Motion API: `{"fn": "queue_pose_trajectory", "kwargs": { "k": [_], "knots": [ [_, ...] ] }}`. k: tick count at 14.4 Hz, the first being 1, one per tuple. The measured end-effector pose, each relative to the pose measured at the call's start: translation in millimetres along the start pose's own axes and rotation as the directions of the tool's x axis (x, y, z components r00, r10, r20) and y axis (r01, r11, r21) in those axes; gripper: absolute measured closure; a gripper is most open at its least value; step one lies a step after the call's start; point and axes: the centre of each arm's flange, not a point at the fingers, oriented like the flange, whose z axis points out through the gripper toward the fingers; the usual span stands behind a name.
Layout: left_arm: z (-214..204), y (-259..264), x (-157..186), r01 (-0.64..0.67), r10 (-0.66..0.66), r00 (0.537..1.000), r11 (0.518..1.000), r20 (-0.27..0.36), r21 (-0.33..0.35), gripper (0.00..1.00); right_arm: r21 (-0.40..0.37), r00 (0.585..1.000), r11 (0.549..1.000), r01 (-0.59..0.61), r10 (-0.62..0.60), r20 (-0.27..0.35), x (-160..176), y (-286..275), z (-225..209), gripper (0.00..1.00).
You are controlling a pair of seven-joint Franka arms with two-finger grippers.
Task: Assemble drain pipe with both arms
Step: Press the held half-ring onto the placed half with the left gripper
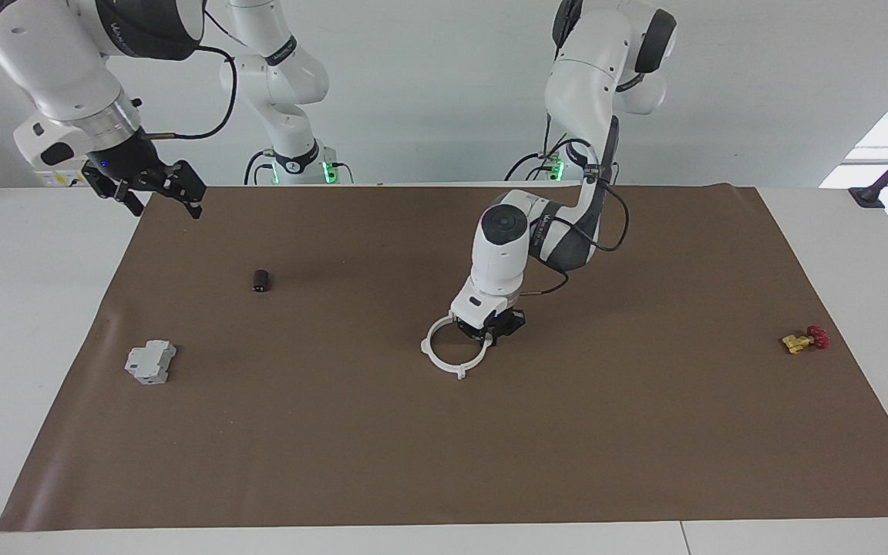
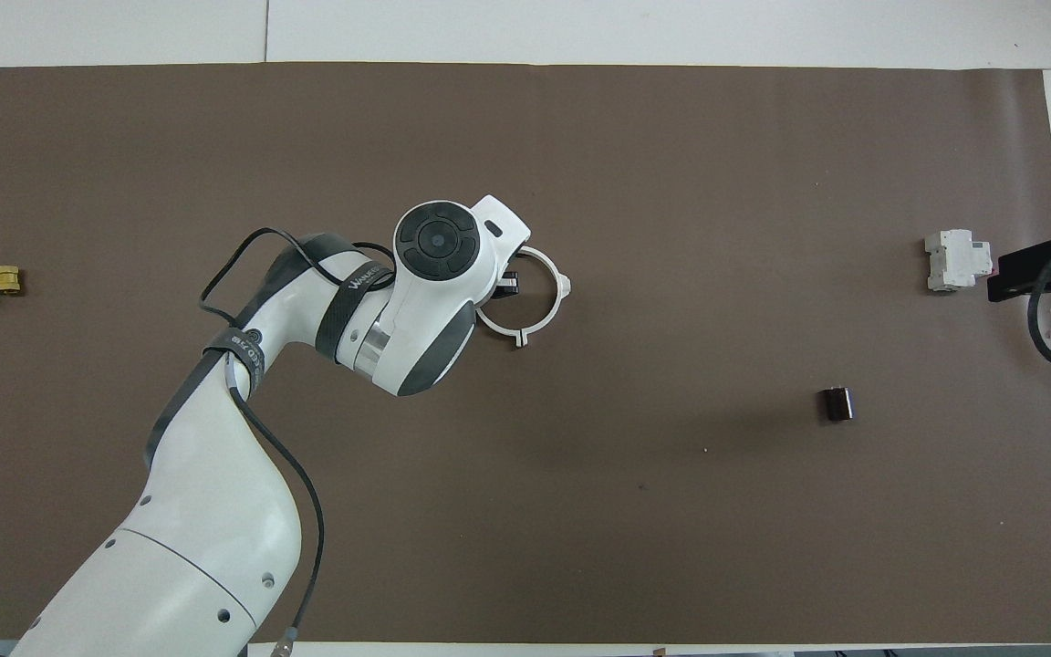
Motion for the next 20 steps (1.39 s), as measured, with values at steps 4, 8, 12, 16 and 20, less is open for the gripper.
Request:
{"fn": "queue_pose_trajectory", "kwargs": {
  "k": [4,8,12,16,20],
  "knots": [
    [-0.1,-0.7,0.6,0.006,-0.006,1.0,1.0,0.002,-0.005,0.79,0.0,1.0,1.0,0.001,-0.001,0.0,0.0,-0.4,0.0,0.0],
    [-1.2,-0.3,1.7,0.008,-0.008,1.0,1.0,-0.006,-0.011,0.79,0.0,1.0,1.0,0.002,-0.002,0.0,0.0,-1.2,0.0,0.0],
    [-2.6,-0.9,4.1,0.011,-0.011,1.0,1.0,-0.019,-0.02,0.79,0.0,1.0,1.0,0.003,-0.003,0.0,0.0,-1.9,0.0,0.0],
    [-2.6,-0.8,3.9,0.011,-0.011,1.0,1.0,-0.019,-0.02,0.79,0.0,1.0,1.0,0.004,-0.004,0.0,0.0,-2.0,0.0,0.0],
    [-2.5,0.0,3.3,0.01,-0.01,1.0,1.0,-0.019,-0.02,0.66,0.0,1.0,1.0,0.004,-0.004,0.0,0.0,-2.0,0.0,0.0]
  ]
}}
